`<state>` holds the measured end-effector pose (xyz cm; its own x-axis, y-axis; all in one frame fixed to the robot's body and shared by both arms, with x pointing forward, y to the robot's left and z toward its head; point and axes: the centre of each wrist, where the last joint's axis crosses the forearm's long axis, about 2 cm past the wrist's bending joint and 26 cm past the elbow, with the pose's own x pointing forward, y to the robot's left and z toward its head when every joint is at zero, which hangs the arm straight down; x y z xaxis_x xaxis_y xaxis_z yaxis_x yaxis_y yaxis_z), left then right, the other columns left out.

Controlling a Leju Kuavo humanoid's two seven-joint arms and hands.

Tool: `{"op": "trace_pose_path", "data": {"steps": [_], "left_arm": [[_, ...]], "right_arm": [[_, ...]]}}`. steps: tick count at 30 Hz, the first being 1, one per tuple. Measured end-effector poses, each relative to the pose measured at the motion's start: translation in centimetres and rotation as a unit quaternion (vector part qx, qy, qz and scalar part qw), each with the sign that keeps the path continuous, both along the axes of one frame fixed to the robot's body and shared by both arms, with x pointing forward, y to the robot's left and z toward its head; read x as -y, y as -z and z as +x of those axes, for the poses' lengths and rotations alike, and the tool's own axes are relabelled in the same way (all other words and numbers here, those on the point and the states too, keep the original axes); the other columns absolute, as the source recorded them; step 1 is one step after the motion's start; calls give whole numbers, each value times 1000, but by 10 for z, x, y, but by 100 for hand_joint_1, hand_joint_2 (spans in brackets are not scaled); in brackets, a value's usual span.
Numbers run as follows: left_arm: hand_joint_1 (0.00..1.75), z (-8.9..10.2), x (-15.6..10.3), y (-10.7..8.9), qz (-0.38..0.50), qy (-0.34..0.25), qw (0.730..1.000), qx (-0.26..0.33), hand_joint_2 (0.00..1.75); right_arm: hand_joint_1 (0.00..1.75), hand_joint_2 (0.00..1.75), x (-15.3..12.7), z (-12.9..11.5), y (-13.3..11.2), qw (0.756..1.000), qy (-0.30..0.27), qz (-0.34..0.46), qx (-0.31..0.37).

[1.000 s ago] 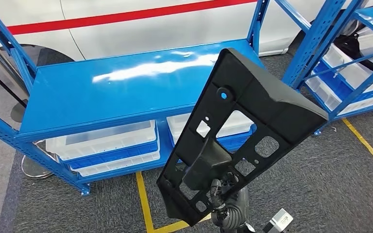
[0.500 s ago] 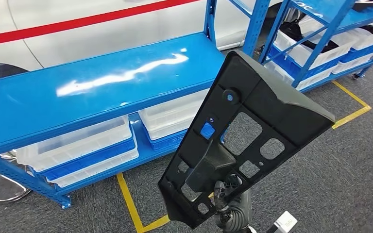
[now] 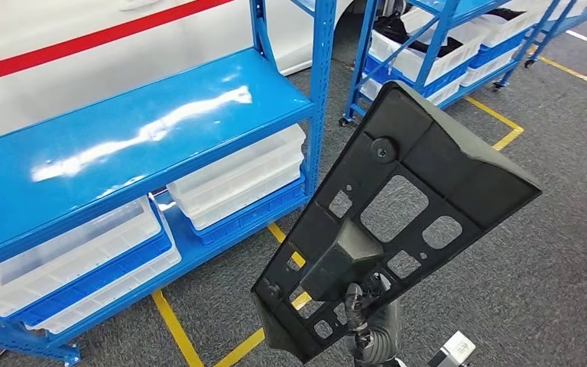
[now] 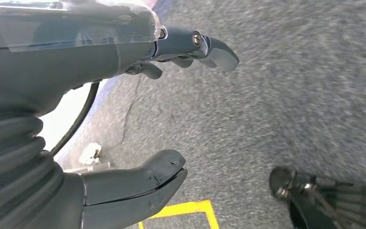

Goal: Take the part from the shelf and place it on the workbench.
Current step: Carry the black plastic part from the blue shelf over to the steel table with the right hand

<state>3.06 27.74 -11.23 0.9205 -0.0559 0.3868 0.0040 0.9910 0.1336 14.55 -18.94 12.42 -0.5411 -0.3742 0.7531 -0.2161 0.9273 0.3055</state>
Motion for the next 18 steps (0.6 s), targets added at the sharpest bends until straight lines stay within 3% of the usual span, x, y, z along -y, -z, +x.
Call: {"op": "trace_pose_path", "data": {"steps": [18], "left_arm": [[0,3,-3,0,-3,-11,1000,4,175]], "right_arm": [[175,175,1,-1,10,1000,-1,2,-18]]}}
